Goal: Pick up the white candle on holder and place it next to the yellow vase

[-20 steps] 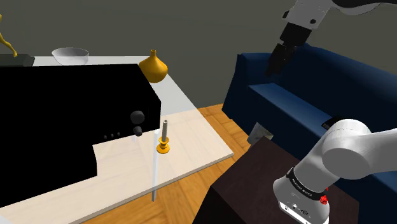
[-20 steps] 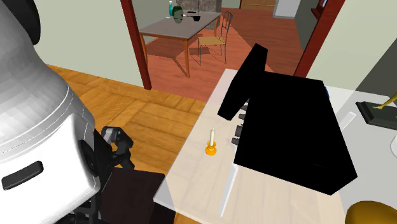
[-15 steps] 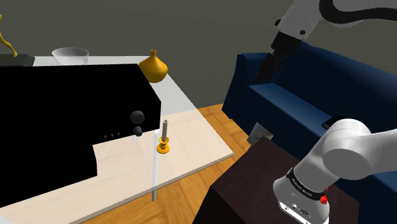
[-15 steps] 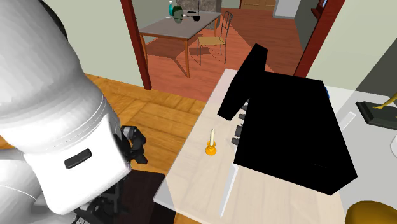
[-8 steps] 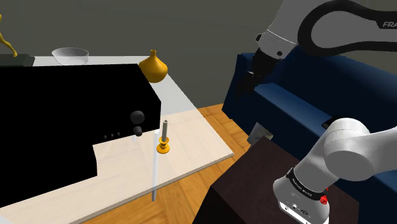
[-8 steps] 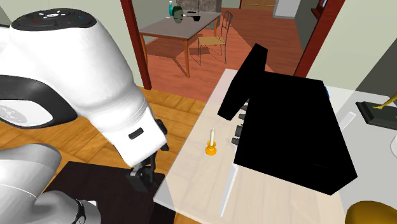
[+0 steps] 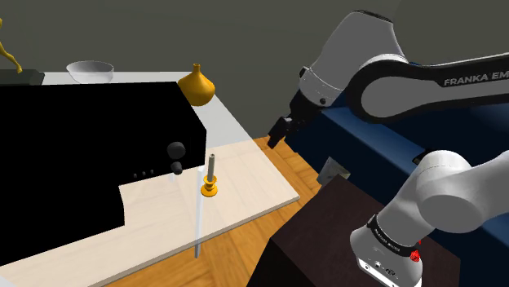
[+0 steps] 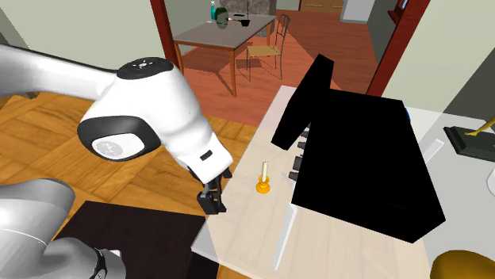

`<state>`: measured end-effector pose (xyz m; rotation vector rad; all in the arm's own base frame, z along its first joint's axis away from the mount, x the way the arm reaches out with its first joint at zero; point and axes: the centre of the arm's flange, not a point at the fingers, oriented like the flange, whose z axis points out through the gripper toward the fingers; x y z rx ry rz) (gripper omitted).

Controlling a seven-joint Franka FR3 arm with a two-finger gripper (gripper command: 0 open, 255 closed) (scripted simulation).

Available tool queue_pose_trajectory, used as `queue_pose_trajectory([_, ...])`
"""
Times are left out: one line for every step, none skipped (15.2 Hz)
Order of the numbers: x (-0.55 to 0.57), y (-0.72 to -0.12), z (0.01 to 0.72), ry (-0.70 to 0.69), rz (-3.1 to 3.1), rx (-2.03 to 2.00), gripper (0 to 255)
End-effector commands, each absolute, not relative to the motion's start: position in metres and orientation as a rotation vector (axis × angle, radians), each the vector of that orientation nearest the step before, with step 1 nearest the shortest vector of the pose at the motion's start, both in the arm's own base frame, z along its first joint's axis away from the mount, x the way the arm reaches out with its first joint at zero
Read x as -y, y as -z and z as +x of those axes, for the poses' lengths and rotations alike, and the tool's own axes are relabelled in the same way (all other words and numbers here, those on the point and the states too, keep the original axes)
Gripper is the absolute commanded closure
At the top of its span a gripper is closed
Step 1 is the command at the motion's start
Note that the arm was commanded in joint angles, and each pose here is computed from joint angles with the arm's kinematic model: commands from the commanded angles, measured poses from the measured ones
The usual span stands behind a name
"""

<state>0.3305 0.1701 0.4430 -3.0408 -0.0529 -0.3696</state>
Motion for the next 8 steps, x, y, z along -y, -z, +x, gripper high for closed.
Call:
queue_pose_trajectory([-0.193, -0.428, 0.337, 0.41, -3.034, 0.059, 0])
queue_pose_trajectory([-0.203, -0.42, 0.339, 0.428, -3.031, 0.062, 0])
queue_pose_trajectory([-0.213, -0.413, 0.342, 0.446, -3.029, 0.065, 0])
queue_pose_trajectory([-0.223, -0.405, 0.345, 0.464, -3.026, 0.068, 0])
queue_pose_trajectory([-0.233, -0.397, 0.348, 0.482, -3.023, 0.072, 0])
queue_pose_trajectory([-0.243, -0.39, 0.351, 0.5, -3.021, 0.075, 0])
queue_pose_trajectory([-0.253, -0.382, 0.354, 0.518, -3.018, 0.078, 0])
queue_pose_trajectory([-0.263, -0.375, 0.357, 0.535, -3.015, 0.081, 0])
